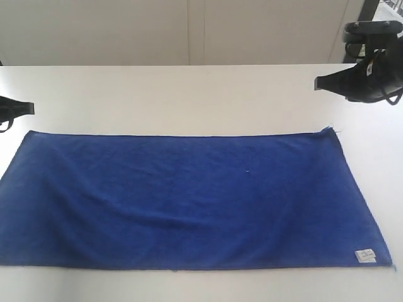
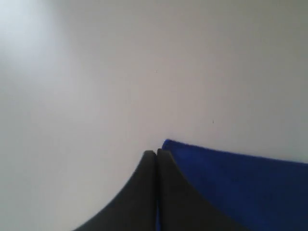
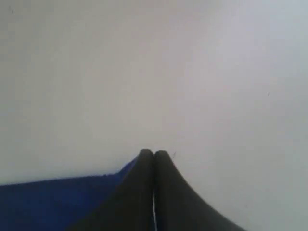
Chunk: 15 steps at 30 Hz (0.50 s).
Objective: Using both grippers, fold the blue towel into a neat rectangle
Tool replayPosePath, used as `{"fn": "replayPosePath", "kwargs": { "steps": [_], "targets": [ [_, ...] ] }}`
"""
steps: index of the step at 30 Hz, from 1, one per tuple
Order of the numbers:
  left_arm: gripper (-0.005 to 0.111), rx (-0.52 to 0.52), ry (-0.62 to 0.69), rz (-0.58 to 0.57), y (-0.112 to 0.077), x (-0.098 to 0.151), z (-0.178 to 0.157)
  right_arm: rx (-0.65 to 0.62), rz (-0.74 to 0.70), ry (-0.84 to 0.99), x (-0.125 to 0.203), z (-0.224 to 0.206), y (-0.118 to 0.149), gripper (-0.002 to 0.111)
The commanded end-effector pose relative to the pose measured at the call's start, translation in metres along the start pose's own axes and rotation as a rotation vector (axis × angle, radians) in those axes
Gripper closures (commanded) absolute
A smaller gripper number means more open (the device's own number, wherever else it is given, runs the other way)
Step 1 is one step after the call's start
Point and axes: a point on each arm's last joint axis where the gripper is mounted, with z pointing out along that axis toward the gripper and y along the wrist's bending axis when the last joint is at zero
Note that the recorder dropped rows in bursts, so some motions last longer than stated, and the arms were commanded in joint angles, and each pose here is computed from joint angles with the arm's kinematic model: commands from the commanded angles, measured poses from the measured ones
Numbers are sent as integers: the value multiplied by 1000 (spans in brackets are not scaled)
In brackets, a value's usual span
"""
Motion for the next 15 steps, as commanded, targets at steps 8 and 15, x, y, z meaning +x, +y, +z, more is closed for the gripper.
{"fn": "replayPosePath", "kwargs": {
  "steps": [8, 15],
  "targets": [
    [107, 38, 450, 62, -11, 7, 32, -176, -1, 338, 21, 48, 5, 108],
    [107, 66, 489, 102, -20, 18, 43, -147, -54, 360, 29, 59, 1, 108]
  ]
}}
